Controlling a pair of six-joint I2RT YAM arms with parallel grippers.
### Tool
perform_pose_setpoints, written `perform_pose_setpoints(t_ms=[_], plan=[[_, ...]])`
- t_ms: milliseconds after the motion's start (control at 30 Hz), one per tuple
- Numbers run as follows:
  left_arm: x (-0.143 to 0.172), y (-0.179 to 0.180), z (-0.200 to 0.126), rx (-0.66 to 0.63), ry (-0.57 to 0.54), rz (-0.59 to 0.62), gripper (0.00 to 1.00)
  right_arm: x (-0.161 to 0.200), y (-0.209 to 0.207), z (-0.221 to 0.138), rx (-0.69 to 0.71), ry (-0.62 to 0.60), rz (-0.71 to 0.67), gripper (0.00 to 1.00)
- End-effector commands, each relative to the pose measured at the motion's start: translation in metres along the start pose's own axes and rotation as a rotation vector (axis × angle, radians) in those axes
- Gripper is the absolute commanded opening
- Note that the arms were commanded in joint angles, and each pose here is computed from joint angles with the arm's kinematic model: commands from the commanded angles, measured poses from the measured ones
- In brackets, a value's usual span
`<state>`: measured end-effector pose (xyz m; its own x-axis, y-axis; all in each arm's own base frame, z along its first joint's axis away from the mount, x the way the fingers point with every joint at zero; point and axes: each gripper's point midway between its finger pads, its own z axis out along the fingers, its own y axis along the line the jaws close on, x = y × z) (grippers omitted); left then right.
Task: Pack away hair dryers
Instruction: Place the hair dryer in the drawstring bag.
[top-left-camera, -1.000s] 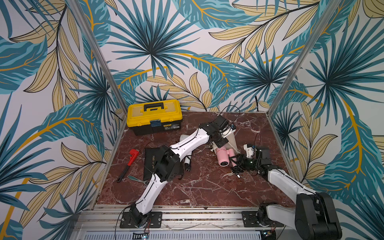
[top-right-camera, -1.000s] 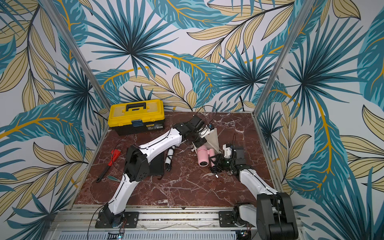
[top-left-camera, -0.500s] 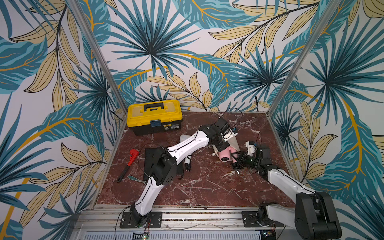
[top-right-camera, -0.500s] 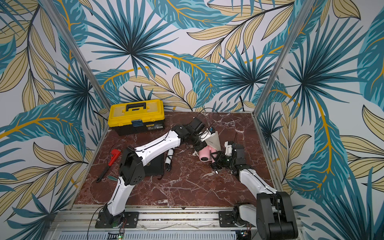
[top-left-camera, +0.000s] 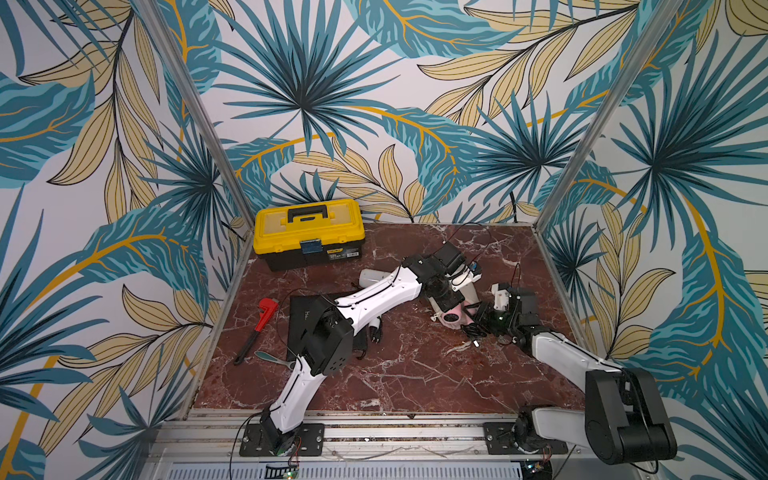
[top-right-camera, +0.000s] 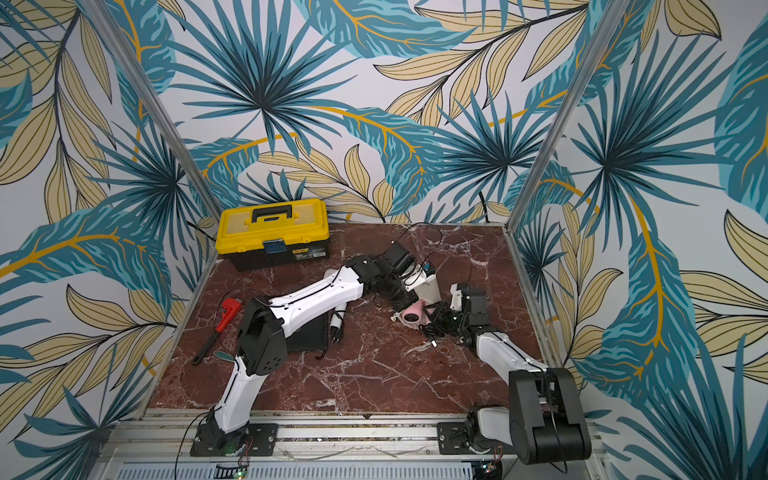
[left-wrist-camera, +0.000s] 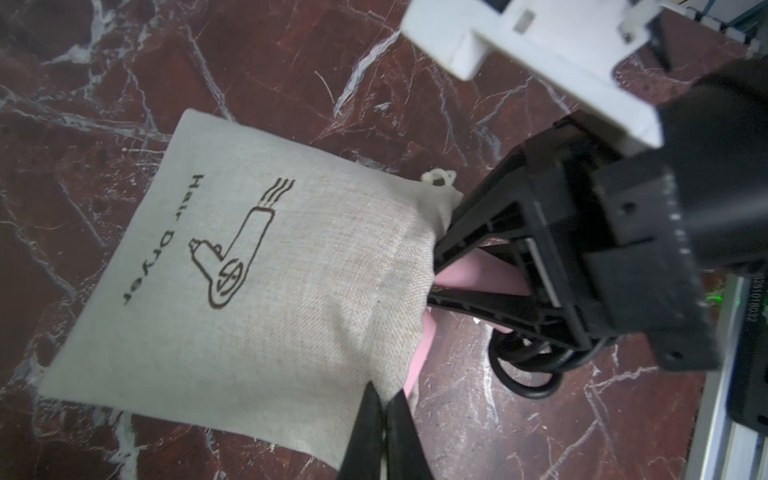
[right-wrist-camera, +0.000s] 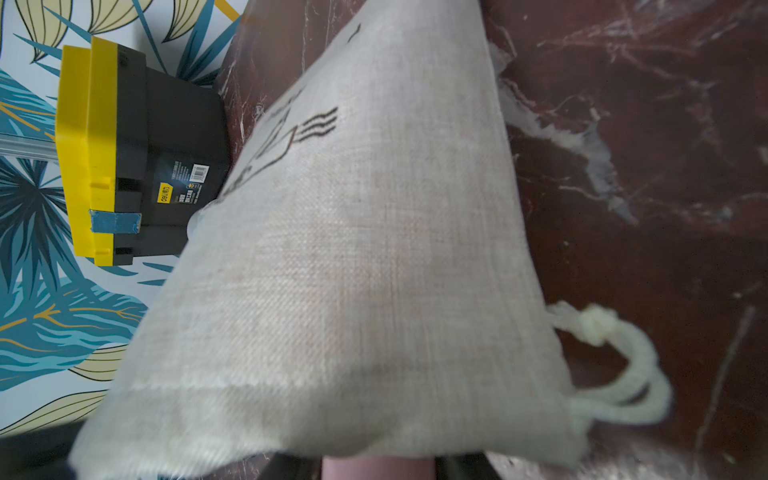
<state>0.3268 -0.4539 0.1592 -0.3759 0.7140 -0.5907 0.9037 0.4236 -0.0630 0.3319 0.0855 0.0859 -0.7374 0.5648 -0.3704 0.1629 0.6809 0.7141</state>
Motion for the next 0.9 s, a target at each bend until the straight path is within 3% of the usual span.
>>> perform_pose_setpoints(t_ms=[0, 267, 433, 633, 867], plan=[[-0.005, -0.011, -0.02, 0.023, -0.036, -0.016, 0.04, -0.025, 0.013, -0.006, -0.042, -0.096, 0.004, 0.0], [-0.008, -0.025, -0.02, 0.077, -0.064, -0.04, 0.04, -0.033, 0.02, -0.003, -0.085, -0.119, 0.009, 0.01], [0.001, -0.038, -0.019, 0.092, -0.043, 0.014, 0.04, -0.027, 0.031, -0.001, -0.111, -0.035, -0.016, 0.02], [0.021, -0.046, -0.008, 0.092, 0.008, 0.077, 0.04, -0.006, 0.031, 0.007, -0.188, 0.1, 0.056, 0.02], [0.003, -0.055, -0.022, 0.132, -0.055, 0.064, 0.04, -0.02, 0.013, 0.006, -0.108, -0.003, 0.069, 0.05]])
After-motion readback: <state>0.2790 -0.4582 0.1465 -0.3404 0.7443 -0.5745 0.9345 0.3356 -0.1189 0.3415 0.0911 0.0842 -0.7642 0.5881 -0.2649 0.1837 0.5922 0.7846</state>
